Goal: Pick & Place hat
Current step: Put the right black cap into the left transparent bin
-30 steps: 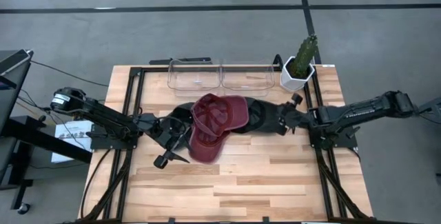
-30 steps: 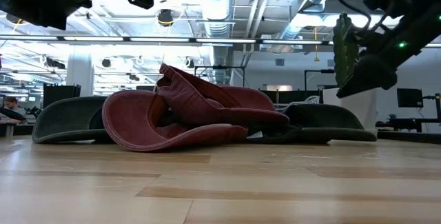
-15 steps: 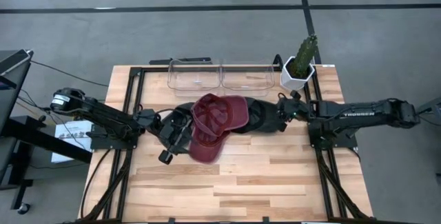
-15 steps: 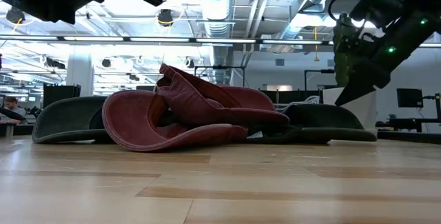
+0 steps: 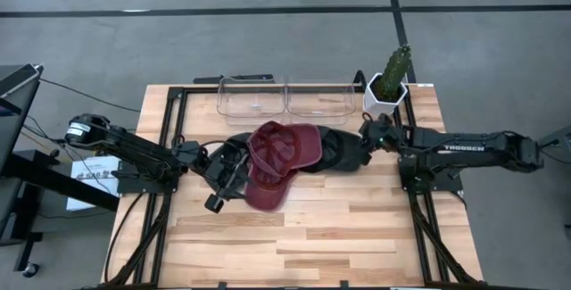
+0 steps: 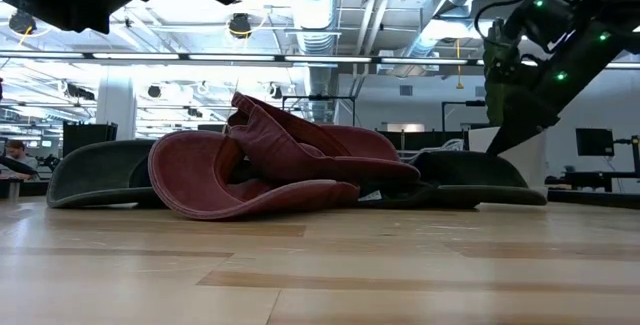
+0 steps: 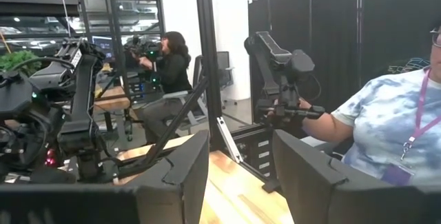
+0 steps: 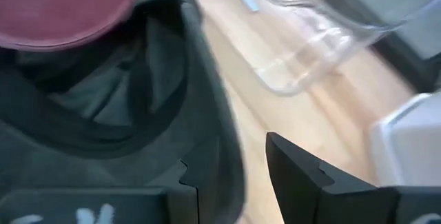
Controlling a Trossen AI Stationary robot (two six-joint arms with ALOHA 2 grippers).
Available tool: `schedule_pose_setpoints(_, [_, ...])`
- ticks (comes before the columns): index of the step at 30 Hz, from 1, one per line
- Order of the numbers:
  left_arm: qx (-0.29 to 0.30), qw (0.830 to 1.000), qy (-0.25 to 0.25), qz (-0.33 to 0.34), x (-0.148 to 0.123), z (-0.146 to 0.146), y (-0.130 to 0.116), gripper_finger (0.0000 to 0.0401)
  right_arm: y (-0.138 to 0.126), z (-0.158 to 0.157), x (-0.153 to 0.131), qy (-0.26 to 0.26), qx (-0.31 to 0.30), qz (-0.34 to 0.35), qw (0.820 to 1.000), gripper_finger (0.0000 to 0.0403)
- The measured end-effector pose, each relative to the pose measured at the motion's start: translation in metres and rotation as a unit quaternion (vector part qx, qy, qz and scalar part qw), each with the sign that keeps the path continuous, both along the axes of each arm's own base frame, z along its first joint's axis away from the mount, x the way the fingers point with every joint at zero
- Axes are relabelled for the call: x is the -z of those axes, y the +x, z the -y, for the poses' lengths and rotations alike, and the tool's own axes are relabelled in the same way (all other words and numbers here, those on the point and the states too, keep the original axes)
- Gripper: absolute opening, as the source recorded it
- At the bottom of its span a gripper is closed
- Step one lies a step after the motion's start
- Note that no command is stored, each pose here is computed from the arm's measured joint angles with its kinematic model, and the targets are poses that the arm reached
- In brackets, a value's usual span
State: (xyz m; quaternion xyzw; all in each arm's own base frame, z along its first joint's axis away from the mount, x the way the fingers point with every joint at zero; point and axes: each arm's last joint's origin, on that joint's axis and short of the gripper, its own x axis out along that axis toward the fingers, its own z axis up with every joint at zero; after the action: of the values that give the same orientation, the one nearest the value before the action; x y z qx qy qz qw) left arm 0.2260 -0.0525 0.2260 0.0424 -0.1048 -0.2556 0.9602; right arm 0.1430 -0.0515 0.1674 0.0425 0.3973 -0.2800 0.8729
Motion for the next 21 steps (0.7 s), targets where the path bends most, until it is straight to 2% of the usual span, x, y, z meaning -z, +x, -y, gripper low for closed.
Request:
schedule_pose_setpoints(11, [0.0,1.0,-0.001,0.004,-0.001,0.0,0.0,0.0159,0.004,-0.004,-0.001,0.092,-0.078,0.045,0.992,0.0113])
schedule_pose_setpoints(17, [0.0,1.0,-0.001,0.007,-0.001,0.0,0.0,0.0159,0.006,-0.011,-0.001,0.098,-0.105,0.044,0.989,0.0113])
schedule_pose_setpoints(21, [0.0,1.0,-0.001,0.008,-0.002,0.0,0.0,0.0159,0.006,-0.012,0.008,0.1,-0.092,0.032,0.99,0.0113])
